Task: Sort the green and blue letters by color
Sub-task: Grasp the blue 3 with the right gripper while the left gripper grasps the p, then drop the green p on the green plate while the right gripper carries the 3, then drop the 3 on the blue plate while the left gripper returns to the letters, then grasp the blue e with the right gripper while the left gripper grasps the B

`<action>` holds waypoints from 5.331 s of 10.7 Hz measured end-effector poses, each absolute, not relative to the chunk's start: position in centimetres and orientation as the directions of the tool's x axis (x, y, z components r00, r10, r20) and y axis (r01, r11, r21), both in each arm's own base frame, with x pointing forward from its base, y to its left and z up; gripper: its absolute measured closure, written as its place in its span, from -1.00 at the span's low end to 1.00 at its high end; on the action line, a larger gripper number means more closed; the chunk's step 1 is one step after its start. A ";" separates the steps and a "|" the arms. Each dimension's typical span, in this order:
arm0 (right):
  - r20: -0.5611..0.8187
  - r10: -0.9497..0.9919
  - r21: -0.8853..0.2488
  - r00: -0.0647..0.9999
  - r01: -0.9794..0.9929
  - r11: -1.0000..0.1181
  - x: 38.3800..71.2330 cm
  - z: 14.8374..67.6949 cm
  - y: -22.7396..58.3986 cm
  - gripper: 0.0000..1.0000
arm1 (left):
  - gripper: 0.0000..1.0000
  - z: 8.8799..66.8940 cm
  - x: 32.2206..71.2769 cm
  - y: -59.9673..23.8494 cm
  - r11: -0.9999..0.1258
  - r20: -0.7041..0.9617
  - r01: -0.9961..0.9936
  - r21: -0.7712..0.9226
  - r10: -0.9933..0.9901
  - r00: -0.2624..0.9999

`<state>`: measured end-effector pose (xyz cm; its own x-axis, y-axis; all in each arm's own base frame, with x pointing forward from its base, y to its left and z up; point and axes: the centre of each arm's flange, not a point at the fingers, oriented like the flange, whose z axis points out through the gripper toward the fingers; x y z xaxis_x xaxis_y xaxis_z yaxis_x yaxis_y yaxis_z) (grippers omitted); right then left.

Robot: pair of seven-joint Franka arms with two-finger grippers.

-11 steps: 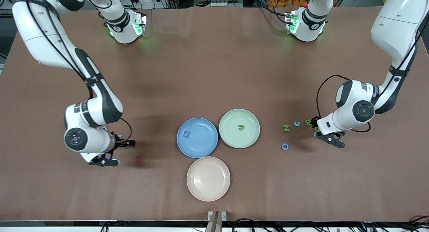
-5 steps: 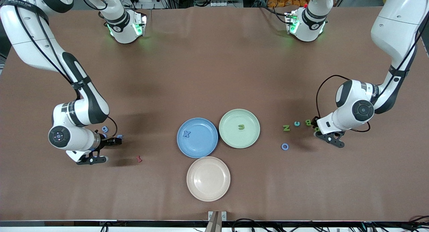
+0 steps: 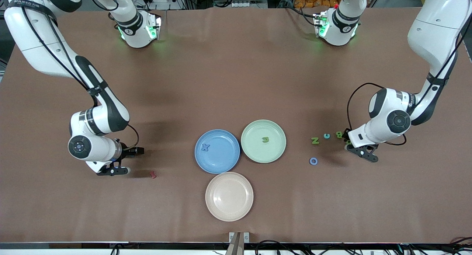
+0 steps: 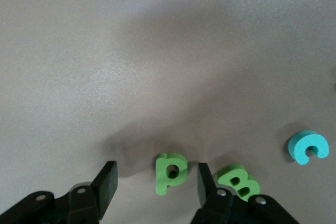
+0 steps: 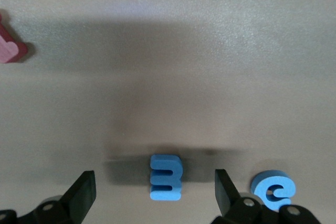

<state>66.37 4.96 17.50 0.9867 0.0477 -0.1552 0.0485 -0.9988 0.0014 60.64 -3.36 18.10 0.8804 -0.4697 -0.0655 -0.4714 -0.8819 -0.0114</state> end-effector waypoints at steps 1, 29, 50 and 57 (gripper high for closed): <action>-0.158 0.046 0.002 0.986 0.046 -0.999 66.3 17.4 5.0 -1.00 | -0.37 18.0 60.6 -3.4 -0.882 -0.065 -0.472 -0.010 -0.470 0.880; -0.416 -0.602 -0.326 0.681 -0.730 -0.600 67.2 29.4 29.5 0.15 | -1.00 30.5 65.2 -26.3 -0.997 -0.026 -0.060 -0.053 -0.059 0.998; -0.108 0.110 0.012 0.988 0.112 -0.994 65.9 17.3 -2.1 -1.00 | -0.71 18.4 58.3 -6.3 -0.985 -0.101 0.172 -0.008 0.172 0.980; -0.118 0.125 0.021 0.985 0.128 -0.991 65.4 16.7 -3.7 -0.95 | 0.08 17.7 58.1 -7.0 -0.987 -0.111 0.160 -0.003 0.159 0.981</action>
